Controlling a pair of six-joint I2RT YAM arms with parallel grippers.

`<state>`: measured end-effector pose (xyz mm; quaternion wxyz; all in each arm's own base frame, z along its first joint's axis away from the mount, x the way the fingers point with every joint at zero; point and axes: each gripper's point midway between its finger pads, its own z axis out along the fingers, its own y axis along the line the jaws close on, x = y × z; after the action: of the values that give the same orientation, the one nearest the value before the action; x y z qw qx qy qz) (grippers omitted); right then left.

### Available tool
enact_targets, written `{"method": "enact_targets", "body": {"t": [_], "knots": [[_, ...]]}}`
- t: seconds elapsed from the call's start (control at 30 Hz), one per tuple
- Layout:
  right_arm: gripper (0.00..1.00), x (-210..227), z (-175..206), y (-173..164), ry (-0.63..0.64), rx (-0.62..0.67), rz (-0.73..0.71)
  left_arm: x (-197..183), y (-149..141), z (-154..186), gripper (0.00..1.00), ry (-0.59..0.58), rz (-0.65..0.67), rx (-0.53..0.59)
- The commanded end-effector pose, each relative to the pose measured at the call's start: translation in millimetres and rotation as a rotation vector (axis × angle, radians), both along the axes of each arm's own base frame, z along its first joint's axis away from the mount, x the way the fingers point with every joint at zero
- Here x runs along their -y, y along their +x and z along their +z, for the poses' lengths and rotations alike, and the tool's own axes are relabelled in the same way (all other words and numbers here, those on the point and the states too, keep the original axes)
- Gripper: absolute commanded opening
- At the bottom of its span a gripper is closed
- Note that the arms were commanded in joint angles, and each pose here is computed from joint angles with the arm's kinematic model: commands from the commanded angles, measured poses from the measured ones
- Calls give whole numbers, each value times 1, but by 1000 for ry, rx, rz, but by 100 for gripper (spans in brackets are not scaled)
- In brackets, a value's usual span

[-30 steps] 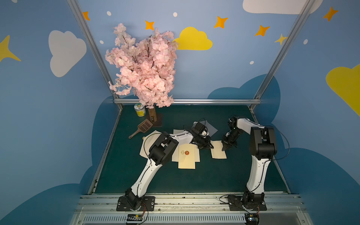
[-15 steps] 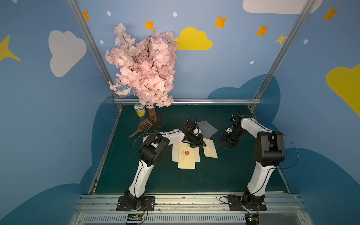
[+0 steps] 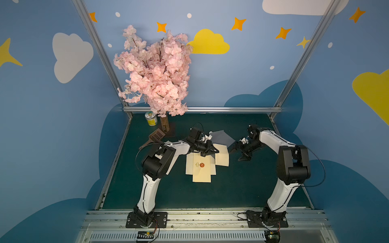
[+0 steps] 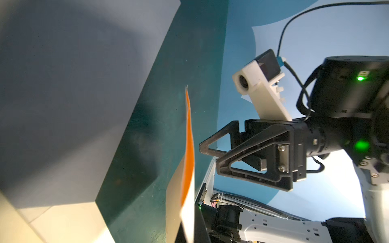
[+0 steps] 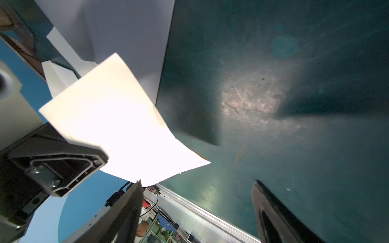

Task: Fold the letter paper in half and place it into the envelope
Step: Fold the letter paper at the center of the board.

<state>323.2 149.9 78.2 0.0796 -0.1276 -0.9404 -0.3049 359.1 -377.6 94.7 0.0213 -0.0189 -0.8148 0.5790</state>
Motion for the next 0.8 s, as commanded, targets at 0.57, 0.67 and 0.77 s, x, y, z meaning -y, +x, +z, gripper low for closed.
{"method": "enact_targets", "body": {"t": [0.57, 0.67, 0.77], "knots": [[74, -69, 79, 28, 460, 273, 32, -17, -7, 52, 3, -332, -64, -4], [53, -75, 85, 28, 479, 289, 44, -17, -8, 53, 3, -306, -59, 13], [32, -76, 89, 29, 489, 292, 40, -19, -6, 52, 3, -268, -35, 35]]}}
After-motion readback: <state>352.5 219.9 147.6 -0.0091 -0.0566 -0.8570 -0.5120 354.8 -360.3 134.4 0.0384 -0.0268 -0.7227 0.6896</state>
